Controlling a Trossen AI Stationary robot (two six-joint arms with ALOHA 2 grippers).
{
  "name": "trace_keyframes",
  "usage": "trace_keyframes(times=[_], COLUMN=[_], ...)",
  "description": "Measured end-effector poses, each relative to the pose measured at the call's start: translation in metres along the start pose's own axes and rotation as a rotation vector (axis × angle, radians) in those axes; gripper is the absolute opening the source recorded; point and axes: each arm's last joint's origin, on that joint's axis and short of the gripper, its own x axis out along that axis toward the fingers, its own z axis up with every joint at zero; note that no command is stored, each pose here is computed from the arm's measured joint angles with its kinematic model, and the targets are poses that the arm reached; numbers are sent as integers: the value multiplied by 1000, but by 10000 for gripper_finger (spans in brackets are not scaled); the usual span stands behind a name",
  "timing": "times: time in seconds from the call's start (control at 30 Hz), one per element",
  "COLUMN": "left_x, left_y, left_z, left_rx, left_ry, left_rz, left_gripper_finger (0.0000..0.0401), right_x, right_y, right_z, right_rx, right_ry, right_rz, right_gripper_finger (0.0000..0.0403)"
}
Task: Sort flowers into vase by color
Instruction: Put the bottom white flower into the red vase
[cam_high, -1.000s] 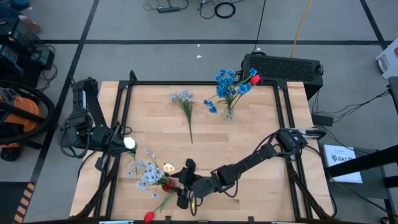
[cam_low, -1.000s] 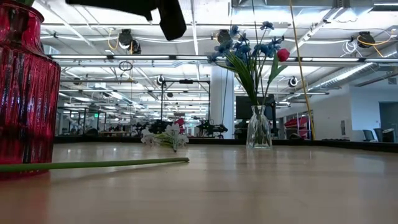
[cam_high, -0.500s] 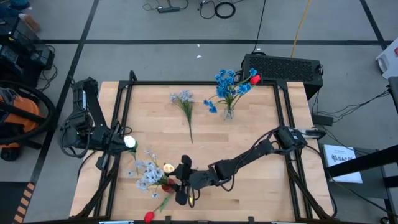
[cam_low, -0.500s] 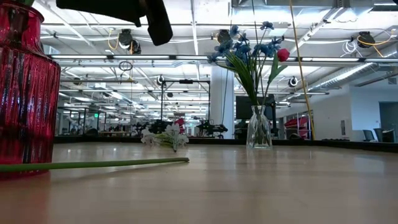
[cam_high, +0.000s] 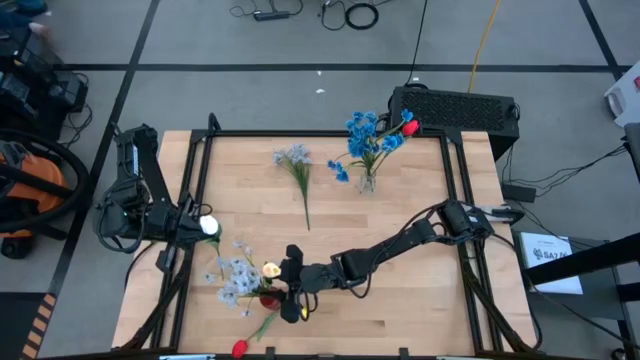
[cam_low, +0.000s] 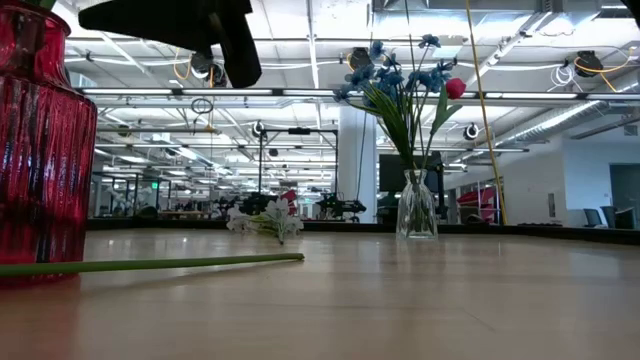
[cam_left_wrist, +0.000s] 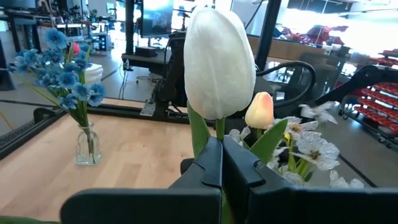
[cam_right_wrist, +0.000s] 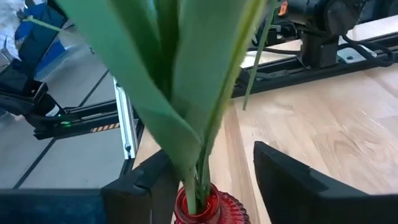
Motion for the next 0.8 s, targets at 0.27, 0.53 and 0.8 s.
trace_keyframes(times=[0.27,0.53,0.8], left_x=[0,0,0], left_y=[0,0,0], left_z=[0,0,0], left_rx=[1,1,0], left_ry=[-3,-3,-3], left_rz=[14,14,13], left_gripper_finger=[0,0,0], right_x=[0,0,0], right_y=[1,1,1], right_z=[2,2,3], right_rx=[-54,-63,-65], right_ry=[-18,-25,-34], right_rz=[8,9,0], right_gripper_finger=[92,10,4])
